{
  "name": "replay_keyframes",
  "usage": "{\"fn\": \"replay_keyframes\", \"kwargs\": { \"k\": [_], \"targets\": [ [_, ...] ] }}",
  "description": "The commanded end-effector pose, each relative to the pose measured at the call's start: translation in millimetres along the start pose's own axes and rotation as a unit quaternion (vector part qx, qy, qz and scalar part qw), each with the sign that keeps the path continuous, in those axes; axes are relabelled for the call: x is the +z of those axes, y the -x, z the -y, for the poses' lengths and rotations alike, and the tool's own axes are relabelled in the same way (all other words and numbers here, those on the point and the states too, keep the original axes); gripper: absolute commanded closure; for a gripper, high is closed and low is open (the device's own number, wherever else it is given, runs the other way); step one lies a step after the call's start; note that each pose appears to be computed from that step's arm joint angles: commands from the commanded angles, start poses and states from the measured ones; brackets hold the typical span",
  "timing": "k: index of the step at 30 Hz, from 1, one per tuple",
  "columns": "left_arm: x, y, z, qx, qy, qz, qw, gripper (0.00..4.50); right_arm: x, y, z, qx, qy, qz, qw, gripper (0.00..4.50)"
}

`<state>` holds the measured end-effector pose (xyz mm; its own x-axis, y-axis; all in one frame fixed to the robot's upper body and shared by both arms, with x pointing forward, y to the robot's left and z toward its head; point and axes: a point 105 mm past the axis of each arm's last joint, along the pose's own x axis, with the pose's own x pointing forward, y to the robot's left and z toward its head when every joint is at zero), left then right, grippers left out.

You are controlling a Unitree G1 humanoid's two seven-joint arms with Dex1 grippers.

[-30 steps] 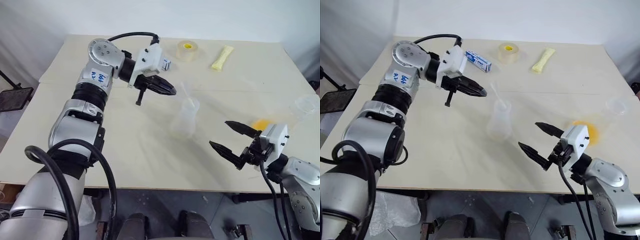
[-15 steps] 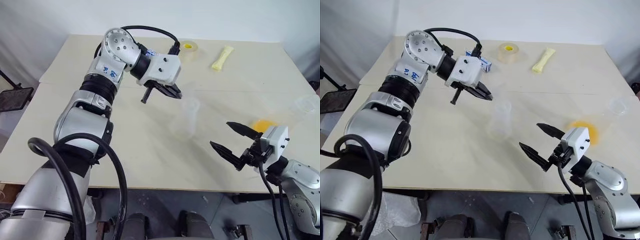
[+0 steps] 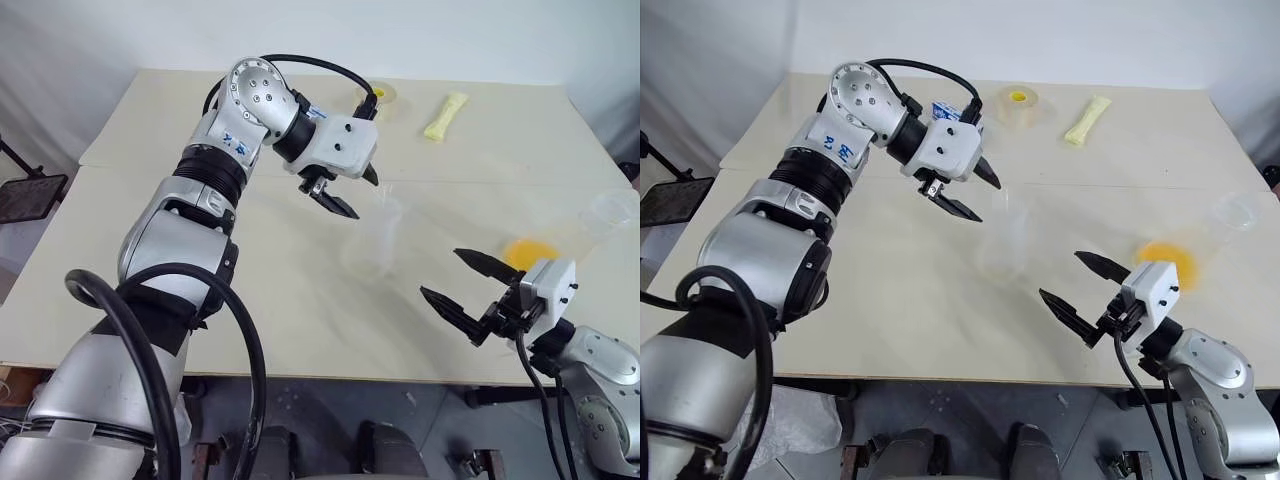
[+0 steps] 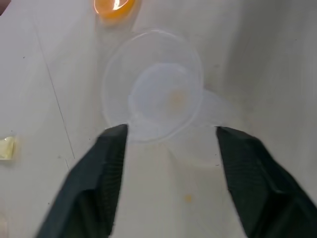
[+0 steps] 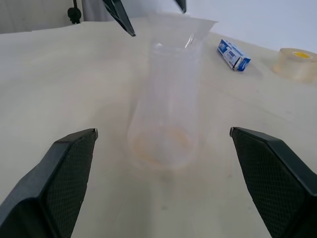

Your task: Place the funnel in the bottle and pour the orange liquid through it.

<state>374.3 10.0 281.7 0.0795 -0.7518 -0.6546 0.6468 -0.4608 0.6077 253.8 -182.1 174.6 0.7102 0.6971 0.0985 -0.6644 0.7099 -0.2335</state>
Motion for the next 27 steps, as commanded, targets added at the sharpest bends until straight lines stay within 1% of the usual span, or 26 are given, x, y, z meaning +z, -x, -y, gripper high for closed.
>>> {"fn": "replay_keyframes", "kwargs": {
  "k": [1,4,8,10,12,14,16,18,19,21,23,25,27],
  "targets": [
    [16,8,-14,0.025,-0.017,0.017,0.999,0.03,10,3,1,-0.006,0.020,0.015,1.000,0.00],
    [16,15,-16,0.045,0.005,0.038,0.998,0.03,11,5,3,-0.011,0.024,0.014,1.000,0.00],
    [8,36,-22,0.118,0.083,0.104,0.984,0.03,14,15,8,-0.041,0.027,0.017,0.999,0.00],
    [-2,45,-17,0.143,0.127,0.145,0.971,0.03,16,23,8,-0.063,0.022,0.019,0.998,0.00],
    [-11,56,-10,0.174,0.170,0.199,0.949,0.03,17,31,7,-0.082,0.018,0.017,0.996,0.00],
    [-23,63,-2,0.201,0.210,0.233,0.928,0.03,18,38,9,-0.108,0.016,0.020,0.994,0.00],
    [-32,68,9,0.218,0.238,0.259,0.910,0.03,19,44,13,-0.134,0.016,0.020,0.991,0.00],
    [-43,72,30,0.234,0.275,0.302,0.882,0.03,17,53,18,-0.166,0.007,0.020,0.986,0.00],
    [-48,72,42,0.234,0.290,0.313,0.874,0.03,16,59,21,-0.186,0.006,0.017,0.982,0.00],
    [-53,67,69,0.212,0.311,0.322,0.869,0.03,15,70,27,-0.220,0.009,0.012,0.975,0.00],
    [-56,56,103,0.167,0.356,0.333,0.857,0.03,12,86,28,-0.253,0.009,0.000,0.967,0.00],
    [-54,52,117,0.152,0.375,0.339,0.849,0.03,10,93,28,-0.267,0.007,-0.006,0.964,0.00],
    [-58,49,124,0.172,0.374,0.335,0.848,0.03,9,108,29,-0.297,0.008,-0.021,0.955,0.00]
  ]
}}
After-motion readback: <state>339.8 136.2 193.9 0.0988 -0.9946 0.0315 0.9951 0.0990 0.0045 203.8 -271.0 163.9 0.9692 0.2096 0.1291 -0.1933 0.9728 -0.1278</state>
